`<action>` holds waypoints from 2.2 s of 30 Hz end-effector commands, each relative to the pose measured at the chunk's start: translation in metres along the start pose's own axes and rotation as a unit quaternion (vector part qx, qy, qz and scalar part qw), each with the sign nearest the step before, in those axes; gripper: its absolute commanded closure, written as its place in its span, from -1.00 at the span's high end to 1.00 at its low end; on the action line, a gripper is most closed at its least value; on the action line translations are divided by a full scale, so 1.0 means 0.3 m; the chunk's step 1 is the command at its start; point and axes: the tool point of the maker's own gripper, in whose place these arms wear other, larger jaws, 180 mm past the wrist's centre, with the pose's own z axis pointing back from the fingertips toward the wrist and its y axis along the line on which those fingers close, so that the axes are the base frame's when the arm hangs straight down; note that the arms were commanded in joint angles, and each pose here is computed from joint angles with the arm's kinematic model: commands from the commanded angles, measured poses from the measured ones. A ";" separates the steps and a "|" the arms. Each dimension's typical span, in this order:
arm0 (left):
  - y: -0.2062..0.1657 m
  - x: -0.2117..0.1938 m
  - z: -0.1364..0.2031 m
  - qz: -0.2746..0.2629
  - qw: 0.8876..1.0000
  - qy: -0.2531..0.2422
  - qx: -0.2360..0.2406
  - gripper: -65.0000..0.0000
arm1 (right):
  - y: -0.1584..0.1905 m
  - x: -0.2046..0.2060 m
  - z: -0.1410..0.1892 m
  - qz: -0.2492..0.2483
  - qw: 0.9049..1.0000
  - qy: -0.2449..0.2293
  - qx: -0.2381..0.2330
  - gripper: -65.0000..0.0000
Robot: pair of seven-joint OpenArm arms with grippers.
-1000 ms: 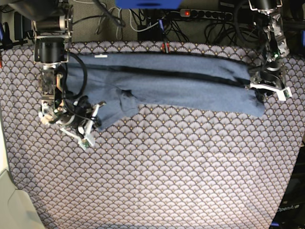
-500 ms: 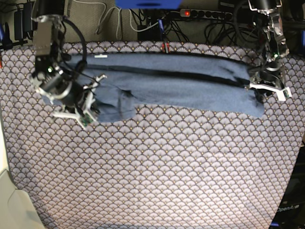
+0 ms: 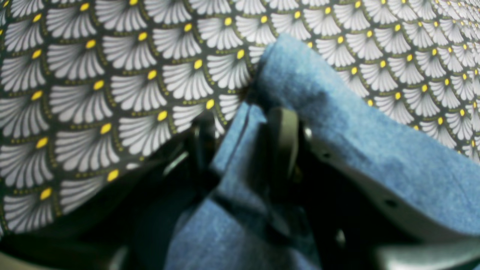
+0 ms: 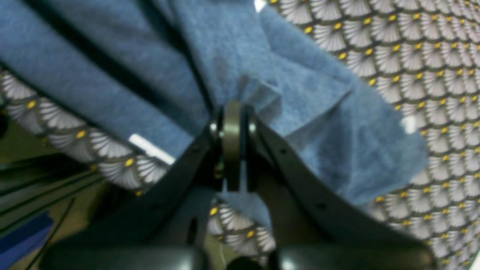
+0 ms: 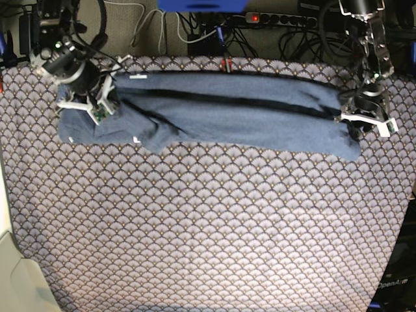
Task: Fold the T-shirt properly
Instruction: 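Fold the sleeve end inward toward the left gripper, then grasp the strip end with the left gripper and fold inward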
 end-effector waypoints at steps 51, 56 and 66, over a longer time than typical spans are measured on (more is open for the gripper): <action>-0.095 -0.166 0.030 -0.013 0.997 0.072 -0.034 -0.95 | -0.038 -0.185 -0.044 -0.057 0.997 0.054 0.002 -0.59; -0.154 -0.098 0.051 -0.016 0.998 0.041 -0.054 -0.98 | -0.053 -0.167 -0.051 -0.054 0.997 0.048 -0.003 -0.59; -0.671 0.040 0.228 -0.047 0.971 -0.011 -0.234 -0.98 | -0.048 -0.163 -0.053 -0.057 0.997 0.046 -0.002 -0.59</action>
